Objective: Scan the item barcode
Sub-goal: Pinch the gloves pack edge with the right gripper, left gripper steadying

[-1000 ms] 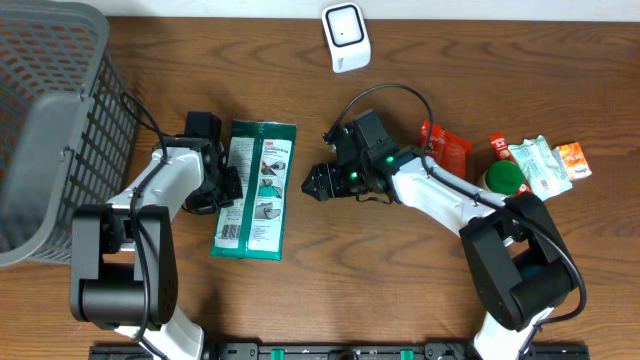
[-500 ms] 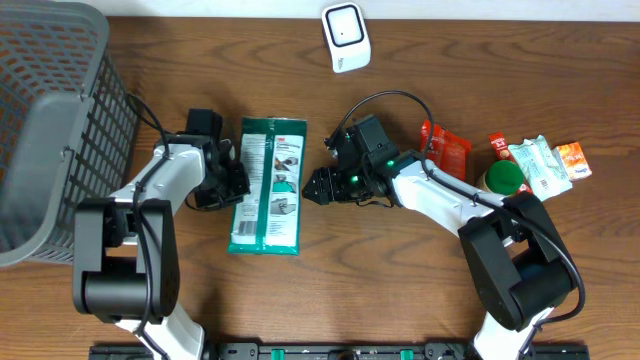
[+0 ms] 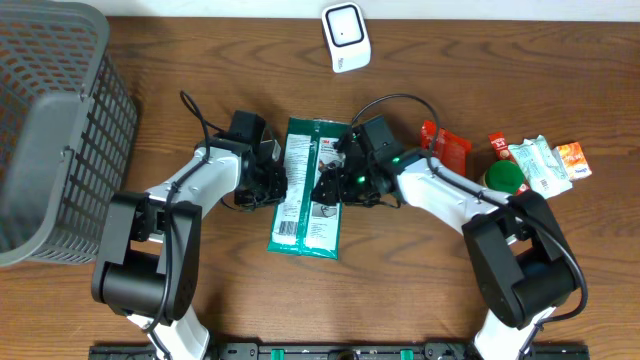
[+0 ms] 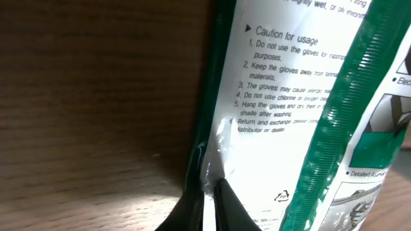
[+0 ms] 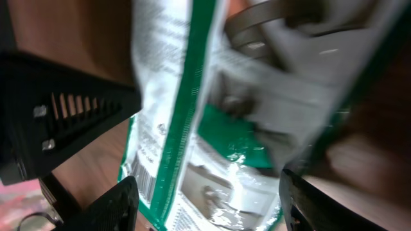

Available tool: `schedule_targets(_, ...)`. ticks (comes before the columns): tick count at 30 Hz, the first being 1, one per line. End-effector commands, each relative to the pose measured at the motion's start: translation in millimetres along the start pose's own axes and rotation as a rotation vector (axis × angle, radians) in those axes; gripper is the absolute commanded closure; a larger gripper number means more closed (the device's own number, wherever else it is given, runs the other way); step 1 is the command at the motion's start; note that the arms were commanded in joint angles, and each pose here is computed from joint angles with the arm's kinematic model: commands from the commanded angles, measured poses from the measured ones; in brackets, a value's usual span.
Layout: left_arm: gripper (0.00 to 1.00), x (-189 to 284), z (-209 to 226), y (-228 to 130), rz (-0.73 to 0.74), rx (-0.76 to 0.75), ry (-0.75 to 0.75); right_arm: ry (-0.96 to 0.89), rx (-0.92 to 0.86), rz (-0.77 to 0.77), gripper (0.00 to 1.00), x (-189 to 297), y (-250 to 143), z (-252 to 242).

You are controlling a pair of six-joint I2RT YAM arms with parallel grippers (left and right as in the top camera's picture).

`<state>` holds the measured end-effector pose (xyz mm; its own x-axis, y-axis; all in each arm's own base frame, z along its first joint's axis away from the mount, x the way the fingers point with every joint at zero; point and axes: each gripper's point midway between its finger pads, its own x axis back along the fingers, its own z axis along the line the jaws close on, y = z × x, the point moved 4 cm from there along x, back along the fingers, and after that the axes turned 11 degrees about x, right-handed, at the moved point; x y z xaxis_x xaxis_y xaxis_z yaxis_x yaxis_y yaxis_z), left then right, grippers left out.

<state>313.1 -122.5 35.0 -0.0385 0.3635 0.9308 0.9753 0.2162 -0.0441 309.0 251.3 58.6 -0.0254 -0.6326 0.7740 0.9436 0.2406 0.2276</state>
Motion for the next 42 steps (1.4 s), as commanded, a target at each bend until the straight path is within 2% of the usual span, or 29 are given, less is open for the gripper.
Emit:
schedule_targets(1, 0.9, -15, 12, -9, 0.043, 0.013, 0.039, -0.012, -0.042, -0.009, 0.34, 11, 2, -20)
schedule_targets(5, 0.89, -15, 11, -7, 0.036, 0.011, 0.035, -0.029, -0.08, -0.002, 0.3, 19, 1, -35)
schedule_targets(9, 0.89, -15, 11, -7, 0.036, 0.011, 0.035, -0.035, -0.101, 0.012, 0.3, 20, -3, -38)
schedule_targets(12, 0.89, -15, 11, -7, 0.036, 0.011, 0.035, -0.029, -0.096, 0.007, 0.37, 14, -7, -37)
schedule_targets(23, 0.89, -15, 11, -7, 0.036, 0.01, 0.034, 0.067, -0.211, 0.002, 0.43, -18, -46, -32)
schedule_targets(27, 0.89, -15, 11, -7, 0.035, 0.01, 0.034, 0.119, -0.151, -0.054, 0.46, -26, -53, -29)
schedule_targets(34, 0.89, -15, 10, -6, 0.03, 0.008, 0.032, 0.176, -0.04, -0.197, 0.5, -22, -30, -21)
schedule_targets(42, 0.89, -16, 10, -5, 0.027, 0.007, 0.029, 0.203, -0.012, -0.202, 0.55, -23, -29, -13)
